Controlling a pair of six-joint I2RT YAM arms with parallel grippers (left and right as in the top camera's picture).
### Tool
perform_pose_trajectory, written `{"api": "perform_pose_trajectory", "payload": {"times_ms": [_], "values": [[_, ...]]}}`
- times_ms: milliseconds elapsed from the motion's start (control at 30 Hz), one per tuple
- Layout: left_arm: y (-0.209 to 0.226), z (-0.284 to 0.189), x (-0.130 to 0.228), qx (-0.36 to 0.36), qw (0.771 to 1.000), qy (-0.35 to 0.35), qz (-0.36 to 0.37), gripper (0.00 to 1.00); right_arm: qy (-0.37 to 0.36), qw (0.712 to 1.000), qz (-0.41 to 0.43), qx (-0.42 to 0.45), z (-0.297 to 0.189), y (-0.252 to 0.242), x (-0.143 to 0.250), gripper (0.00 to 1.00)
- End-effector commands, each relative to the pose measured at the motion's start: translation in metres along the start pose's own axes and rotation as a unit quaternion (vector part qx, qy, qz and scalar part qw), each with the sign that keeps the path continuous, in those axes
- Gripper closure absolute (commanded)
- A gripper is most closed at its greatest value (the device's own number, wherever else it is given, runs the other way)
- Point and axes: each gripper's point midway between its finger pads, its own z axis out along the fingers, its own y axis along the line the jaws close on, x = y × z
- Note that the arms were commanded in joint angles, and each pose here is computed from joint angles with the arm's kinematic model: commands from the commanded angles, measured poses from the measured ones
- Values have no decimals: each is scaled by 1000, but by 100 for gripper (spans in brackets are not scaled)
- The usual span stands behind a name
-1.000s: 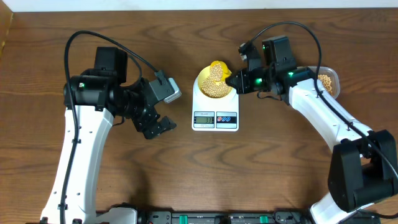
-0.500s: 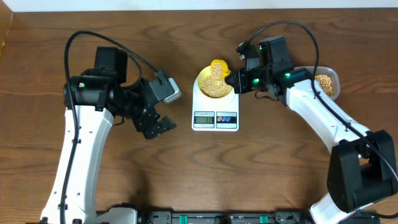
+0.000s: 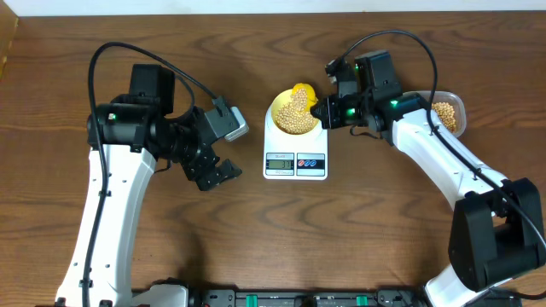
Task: Scoop item into bowl and weigh 50g on scale
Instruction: 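Tilt the scoop over the bowl and pour soybeans in slowly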
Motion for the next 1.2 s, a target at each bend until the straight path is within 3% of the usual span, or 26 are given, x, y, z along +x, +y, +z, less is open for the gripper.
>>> {"api": "perform_pose_trajectory", "payload": {"times_ms": [0, 133, 233, 833, 1167], "values": [[-1, 0, -3, 5, 1000, -4, 8, 5, 10, 1000, -20, 8, -1, 2, 6, 99], [-1, 0, -3, 5, 1000, -4, 9, 5, -3, 1000, 12, 19, -1, -3, 0, 99], [-1, 0, -3, 5, 1000, -4, 8, 5, 6, 1000, -18, 18, -2, 0, 5, 99], [-1, 0, -3, 5, 1000, -4, 9, 5, -21, 1000, 11, 15, -7, 8, -8, 99], [-1, 0, -3, 5, 1000, -4, 8, 5, -11, 999, -21, 33, -11, 6, -2, 99]]}}
